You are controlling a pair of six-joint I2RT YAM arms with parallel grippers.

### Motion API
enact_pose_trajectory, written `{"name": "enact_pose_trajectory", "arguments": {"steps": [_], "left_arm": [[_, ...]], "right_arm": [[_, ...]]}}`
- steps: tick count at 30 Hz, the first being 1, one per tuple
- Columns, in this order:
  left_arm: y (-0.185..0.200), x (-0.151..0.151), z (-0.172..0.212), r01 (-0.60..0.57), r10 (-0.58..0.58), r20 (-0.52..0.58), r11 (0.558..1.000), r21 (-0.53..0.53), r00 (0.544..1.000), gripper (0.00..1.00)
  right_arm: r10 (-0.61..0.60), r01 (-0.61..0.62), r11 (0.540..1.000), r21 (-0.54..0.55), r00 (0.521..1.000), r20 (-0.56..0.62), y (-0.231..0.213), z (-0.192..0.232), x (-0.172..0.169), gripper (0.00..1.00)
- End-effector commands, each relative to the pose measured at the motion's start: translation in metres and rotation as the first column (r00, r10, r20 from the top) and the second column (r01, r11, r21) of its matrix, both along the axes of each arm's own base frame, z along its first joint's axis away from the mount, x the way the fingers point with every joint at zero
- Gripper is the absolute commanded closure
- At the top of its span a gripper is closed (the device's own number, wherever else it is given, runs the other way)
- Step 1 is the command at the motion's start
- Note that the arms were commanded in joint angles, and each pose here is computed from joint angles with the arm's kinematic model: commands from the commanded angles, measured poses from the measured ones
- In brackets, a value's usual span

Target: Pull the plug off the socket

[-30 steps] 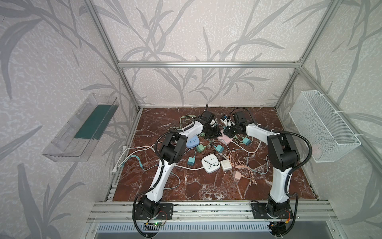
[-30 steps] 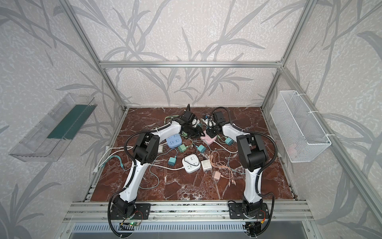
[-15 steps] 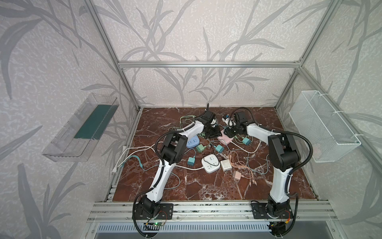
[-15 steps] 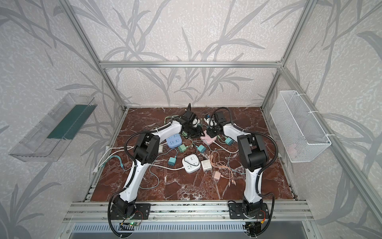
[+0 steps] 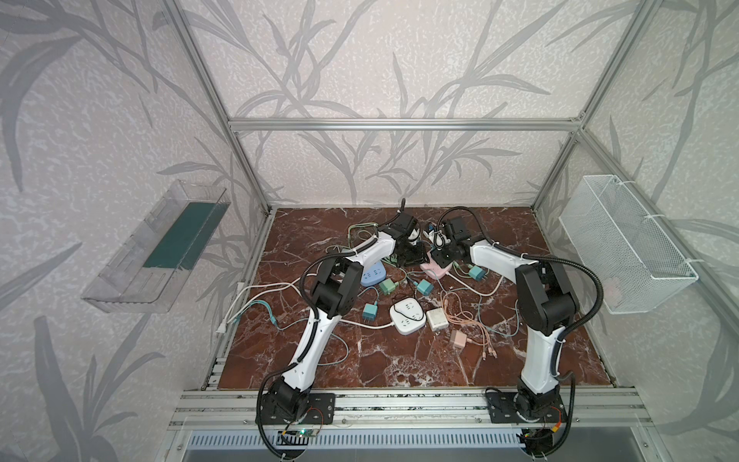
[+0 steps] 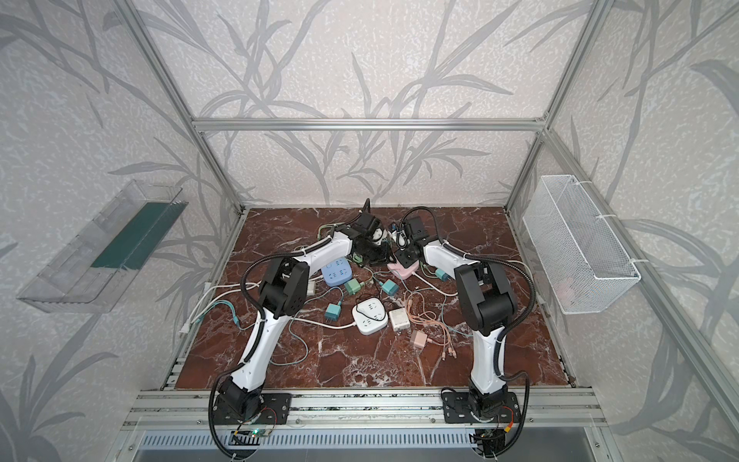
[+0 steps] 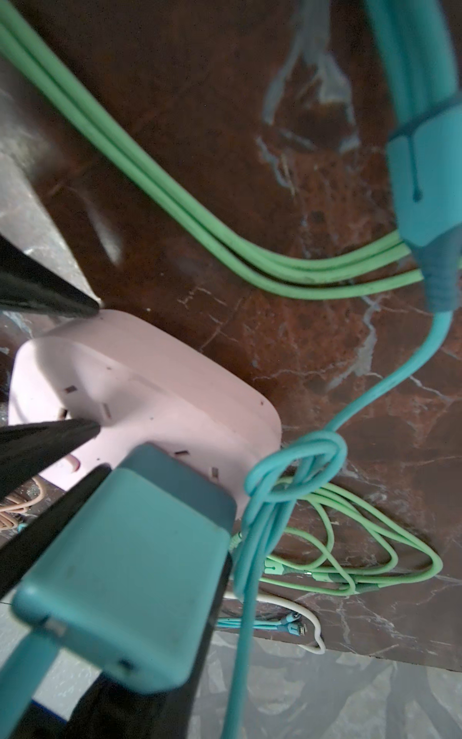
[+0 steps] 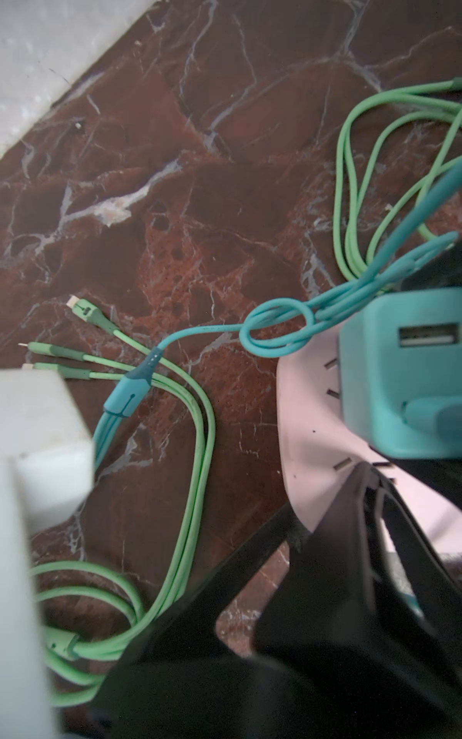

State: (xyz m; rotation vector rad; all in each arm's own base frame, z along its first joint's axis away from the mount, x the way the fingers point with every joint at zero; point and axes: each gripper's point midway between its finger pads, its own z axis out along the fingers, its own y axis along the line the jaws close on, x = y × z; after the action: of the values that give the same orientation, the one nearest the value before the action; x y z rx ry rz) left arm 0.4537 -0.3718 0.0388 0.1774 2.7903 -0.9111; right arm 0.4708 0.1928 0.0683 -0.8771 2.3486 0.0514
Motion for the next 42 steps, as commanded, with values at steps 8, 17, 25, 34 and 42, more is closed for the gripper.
{"name": "enact_pose_trajectory", "arguments": {"steps": [8,17,25,34,42], "left_arm": [[0.021,-0.034,-0.069,0.023,0.002,-0.140,0.984,0.177,0.990,0.58],[0.020,-0.036,-0.072,0.028,-0.002,-0.152,0.985,0.173,0.988,0.59],[0.023,-0.039,-0.075,0.037,-0.008,-0.153,0.981,0.189,0.988,0.59],[0.024,-0.041,-0.078,0.039,-0.007,-0.161,0.980,0.197,0.987,0.59],[0.022,-0.038,-0.073,0.031,-0.007,-0.139,0.983,0.178,0.990,0.59]], "right_arm": [[-0.023,0.018,0.987,0.157,0.999,0.031,0.015,0.039,0.012,0.83],[0.014,-0.017,0.997,0.069,0.999,0.048,0.020,0.024,-0.001,0.82],[-0.037,0.035,0.978,0.204,0.999,0.009,0.018,0.044,0.014,0.82],[-0.054,0.057,0.975,0.213,0.998,-0.023,0.009,0.040,0.016,0.82],[-0.062,0.064,0.987,0.146,0.998,-0.021,-0.007,0.034,0.010,0.82]]}}
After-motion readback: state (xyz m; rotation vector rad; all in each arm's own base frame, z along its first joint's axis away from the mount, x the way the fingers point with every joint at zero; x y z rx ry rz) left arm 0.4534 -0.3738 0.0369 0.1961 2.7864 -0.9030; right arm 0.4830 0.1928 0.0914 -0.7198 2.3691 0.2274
